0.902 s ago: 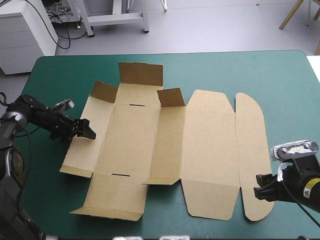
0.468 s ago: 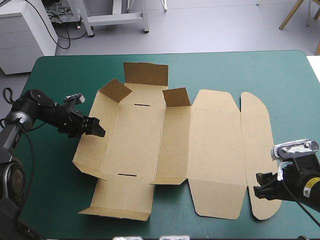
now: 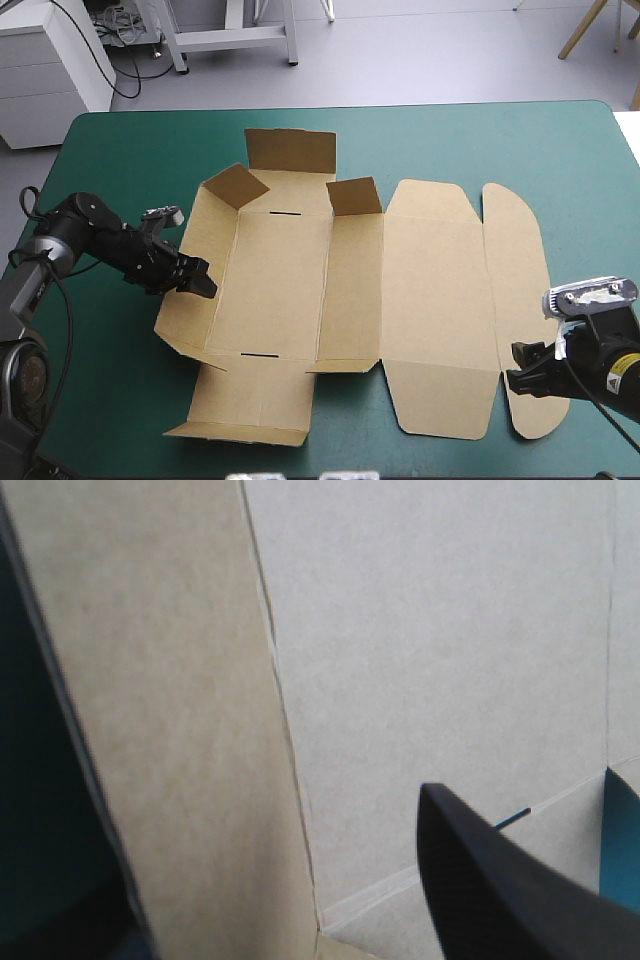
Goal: Fold the box
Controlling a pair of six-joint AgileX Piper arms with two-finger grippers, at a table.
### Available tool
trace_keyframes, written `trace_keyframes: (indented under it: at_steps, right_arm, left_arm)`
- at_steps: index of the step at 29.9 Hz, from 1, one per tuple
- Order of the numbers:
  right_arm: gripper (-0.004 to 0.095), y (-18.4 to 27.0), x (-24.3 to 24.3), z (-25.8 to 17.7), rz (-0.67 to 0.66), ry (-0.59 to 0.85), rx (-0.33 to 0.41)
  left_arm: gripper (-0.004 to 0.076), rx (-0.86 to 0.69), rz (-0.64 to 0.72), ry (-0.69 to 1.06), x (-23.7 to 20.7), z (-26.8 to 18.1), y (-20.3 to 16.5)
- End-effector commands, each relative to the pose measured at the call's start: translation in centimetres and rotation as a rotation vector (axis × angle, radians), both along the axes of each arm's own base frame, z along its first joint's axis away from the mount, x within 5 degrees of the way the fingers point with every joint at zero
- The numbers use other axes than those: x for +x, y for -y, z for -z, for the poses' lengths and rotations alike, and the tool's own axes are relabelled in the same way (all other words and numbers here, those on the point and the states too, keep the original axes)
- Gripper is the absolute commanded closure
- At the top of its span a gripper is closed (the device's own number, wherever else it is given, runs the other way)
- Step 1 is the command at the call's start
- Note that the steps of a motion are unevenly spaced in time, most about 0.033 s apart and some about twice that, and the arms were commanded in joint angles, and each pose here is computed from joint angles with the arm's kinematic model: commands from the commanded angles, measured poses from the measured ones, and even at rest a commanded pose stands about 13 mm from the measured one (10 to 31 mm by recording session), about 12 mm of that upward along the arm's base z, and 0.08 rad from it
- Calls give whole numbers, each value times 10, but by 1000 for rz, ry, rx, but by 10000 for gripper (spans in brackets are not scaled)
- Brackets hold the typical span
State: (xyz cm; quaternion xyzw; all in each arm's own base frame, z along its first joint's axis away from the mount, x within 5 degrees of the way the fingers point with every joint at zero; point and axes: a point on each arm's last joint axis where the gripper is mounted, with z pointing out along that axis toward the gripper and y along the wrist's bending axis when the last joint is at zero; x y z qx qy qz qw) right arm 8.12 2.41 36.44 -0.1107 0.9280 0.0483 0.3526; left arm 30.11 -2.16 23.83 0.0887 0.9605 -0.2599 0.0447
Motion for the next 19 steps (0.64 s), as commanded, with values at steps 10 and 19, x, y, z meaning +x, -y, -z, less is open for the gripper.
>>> trace_keyframes:
  at_steps: [10,19]
  right_arm:
    - [251,0,3,-10,1,73,9]
    - [251,0,2,-9,1,65,9]
  left_arm:
    - [734,-51,137,24,-13,-16,11]
    - [734,68,404,166,-5,-28,39]
